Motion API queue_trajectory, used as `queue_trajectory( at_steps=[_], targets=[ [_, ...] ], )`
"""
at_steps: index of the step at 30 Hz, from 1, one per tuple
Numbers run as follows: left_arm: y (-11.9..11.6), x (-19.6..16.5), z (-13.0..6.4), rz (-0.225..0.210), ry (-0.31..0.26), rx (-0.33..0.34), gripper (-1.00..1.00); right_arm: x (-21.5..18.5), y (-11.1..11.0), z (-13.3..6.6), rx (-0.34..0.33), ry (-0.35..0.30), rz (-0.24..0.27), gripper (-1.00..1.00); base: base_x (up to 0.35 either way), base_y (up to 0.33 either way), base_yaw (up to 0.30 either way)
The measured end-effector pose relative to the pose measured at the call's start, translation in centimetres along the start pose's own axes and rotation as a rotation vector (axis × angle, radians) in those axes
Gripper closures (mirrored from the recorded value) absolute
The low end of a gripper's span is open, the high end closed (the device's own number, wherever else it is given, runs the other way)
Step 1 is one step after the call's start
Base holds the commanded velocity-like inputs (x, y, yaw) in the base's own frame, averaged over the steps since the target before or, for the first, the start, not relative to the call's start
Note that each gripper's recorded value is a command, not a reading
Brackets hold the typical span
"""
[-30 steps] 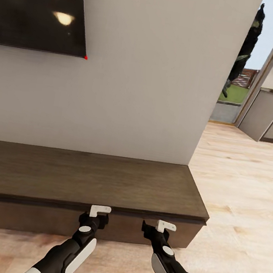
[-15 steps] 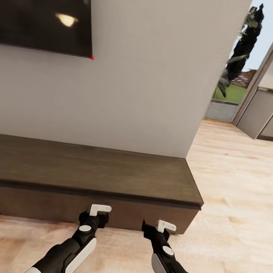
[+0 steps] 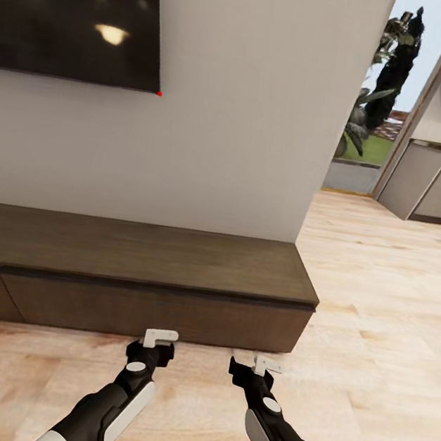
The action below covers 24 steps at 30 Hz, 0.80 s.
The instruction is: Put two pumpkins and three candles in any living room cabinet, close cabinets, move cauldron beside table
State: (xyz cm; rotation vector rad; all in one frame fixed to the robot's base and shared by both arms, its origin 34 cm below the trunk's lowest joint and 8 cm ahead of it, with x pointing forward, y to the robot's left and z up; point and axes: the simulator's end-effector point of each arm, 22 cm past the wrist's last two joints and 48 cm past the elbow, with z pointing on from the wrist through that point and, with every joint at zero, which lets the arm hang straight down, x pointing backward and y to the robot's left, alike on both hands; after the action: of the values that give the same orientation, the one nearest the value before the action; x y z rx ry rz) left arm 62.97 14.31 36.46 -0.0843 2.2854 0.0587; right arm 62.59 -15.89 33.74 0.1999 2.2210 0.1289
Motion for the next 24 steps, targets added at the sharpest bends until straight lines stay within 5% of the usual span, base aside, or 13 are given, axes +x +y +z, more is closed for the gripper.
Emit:
queue_trajectory(
  at_steps=[3,7,13,18,24],
  targets=[
    [0.1,0.7,0.0,0.005,0.035,0.0,-1.0,0.0,0.0,0.0,0.0,0.002,0.0,-1.0,-0.052,0.0,0.0],
    [1.5,0.9,-0.6,-0.012,0.172,-0.004,-1.0,0.4,0.0,0.0,0.001,0.019,-0.002,-1.0,-0.011,0.0,0.0],
    [5.4,-2.7,-2.8,-0.179,0.292,0.016,-1.0,1.4,-0.1,0.0,0.001,0.062,-0.013,-1.0,-0.001,0.0,0.0],
    [4.0,-3.8,-4.2,-0.249,0.32,0.104,-1.0,1.5,0.0,-0.4,0.0,0.087,-0.027,-1.0,0.0,0.0,0.0],
    [4.1,-4.0,-5.4,-0.259,0.352,0.13,-1.0,0.2,0.5,-0.9,-0.009,0.07,-0.032,-1.0,0.0,0.0,0.0]
  ],
)
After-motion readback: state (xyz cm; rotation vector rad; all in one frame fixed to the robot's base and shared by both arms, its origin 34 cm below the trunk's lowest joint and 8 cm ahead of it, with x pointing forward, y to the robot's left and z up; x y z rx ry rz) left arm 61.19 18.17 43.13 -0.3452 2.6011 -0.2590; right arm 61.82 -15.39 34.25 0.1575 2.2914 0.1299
